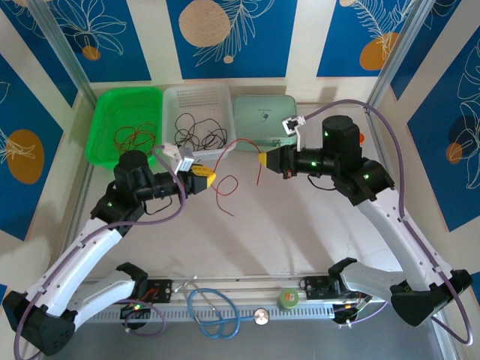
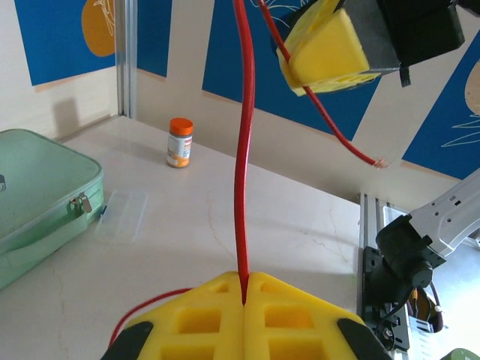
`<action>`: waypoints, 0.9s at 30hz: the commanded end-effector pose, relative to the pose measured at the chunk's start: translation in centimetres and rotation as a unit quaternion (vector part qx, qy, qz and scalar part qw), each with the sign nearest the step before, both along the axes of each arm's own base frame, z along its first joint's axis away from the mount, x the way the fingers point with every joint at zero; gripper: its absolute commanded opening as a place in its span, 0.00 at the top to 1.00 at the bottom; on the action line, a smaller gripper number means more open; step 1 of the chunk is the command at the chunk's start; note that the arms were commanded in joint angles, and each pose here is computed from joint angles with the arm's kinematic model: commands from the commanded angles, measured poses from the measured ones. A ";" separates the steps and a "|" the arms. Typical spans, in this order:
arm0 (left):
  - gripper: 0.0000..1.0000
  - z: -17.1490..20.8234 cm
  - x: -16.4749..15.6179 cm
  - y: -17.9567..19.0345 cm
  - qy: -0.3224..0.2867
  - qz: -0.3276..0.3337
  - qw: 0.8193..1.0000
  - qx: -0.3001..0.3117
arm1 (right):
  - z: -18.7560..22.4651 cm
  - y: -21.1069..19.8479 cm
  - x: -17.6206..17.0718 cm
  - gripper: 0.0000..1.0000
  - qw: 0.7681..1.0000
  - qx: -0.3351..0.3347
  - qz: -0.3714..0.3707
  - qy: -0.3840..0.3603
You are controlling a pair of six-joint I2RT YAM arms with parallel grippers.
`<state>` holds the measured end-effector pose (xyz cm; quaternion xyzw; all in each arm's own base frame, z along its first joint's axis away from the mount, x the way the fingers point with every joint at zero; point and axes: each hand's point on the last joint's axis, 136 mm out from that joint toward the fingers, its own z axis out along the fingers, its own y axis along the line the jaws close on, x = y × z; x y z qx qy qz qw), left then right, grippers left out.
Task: Untangle the cables
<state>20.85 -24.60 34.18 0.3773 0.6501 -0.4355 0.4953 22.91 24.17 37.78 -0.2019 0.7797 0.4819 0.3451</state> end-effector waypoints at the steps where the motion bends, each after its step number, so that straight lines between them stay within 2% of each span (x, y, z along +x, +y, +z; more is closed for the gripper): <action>1: 1.00 1.9 -0.8 0.0 -0.014 -0.011 1.000 -0.015 | 1.4 0.1 -0.4 1.00 0.999 0.033 0.003 -0.006; 6: 1.00 2.6 -0.4 0.3 -0.015 0.009 1.000 -0.014 | 1.2 -0.1 -0.5 1.00 0.999 0.038 -0.004 -0.003; 9: 1.00 3.5 0.1 1.0 -0.020 0.042 0.999 -0.013 | 0.8 -0.3 -0.5 1.00 0.999 0.042 -0.012 0.003; 13: 1.00 4.9 1.0 2.2 -0.016 0.094 0.995 -0.001 | -0.4 -0.4 -0.3 0.71 0.999 0.045 -0.025 0.019; 17: 1.00 5.7 2.2 3.8 -0.005 0.157 0.987 0.017 | -2.1 -0.8 0.0 0.49 0.997 0.044 -0.046 0.037; 21: 1.00 6.3 3.4 6.1 0.010 0.233 0.972 0.040 | -4.0 -1.2 -0.4 0.38 0.996 0.036 -0.070 0.051; 27: 1.00 7.8 5.4 10.1 0.024 0.357 0.930 0.080 | -7.6 -1.8 -1.7 0.36 0.992 0.005 -0.096 0.087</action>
